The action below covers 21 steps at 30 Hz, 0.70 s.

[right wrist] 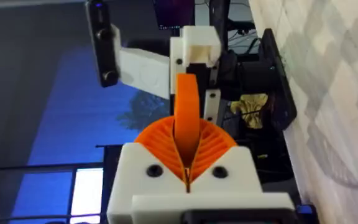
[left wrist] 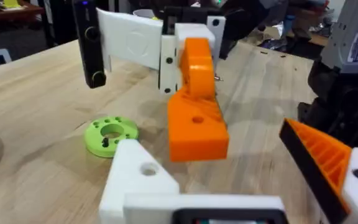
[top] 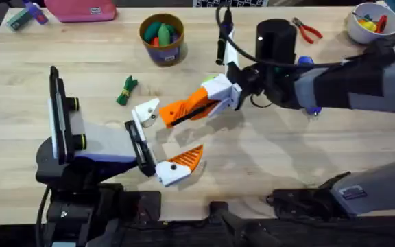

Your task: Pick up the gripper from the table and insert it into the empty holder that is missing its gripper. Then pick up a screw, insert it into the mounting hole, and use the screwdriver to tighten it. Finally, clean up the table by picking up the vegetable and placing it into the bucket.

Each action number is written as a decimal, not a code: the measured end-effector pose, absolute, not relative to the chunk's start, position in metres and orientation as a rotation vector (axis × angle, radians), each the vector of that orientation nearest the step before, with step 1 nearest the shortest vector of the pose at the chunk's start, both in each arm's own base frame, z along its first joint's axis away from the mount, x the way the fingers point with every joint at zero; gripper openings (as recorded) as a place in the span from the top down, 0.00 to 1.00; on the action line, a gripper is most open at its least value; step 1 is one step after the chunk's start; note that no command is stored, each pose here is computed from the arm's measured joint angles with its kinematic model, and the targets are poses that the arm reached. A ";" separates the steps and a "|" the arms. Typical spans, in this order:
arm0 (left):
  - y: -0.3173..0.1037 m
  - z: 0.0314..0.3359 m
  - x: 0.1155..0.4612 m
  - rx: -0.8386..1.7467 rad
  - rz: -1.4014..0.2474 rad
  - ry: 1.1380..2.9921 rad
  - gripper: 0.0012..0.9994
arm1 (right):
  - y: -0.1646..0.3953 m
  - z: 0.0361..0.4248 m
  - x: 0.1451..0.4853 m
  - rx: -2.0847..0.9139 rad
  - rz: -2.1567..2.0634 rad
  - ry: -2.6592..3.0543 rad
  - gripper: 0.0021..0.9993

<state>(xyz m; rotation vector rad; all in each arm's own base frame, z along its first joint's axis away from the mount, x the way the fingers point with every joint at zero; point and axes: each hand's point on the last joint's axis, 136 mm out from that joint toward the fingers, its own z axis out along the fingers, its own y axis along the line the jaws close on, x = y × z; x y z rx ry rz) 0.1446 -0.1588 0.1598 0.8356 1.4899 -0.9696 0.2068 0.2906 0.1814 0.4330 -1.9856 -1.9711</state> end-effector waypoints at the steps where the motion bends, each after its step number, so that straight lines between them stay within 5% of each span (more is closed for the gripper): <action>1: -0.159 0.160 0.145 0.836 -0.970 1.490 0.01 | 0.292 0.179 0.207 0.429 -1.963 -1.981 0.99; 21: -0.159 0.160 0.145 0.835 -0.969 1.490 0.01 | 0.304 0.163 0.208 0.484 -1.986 -2.030 0.99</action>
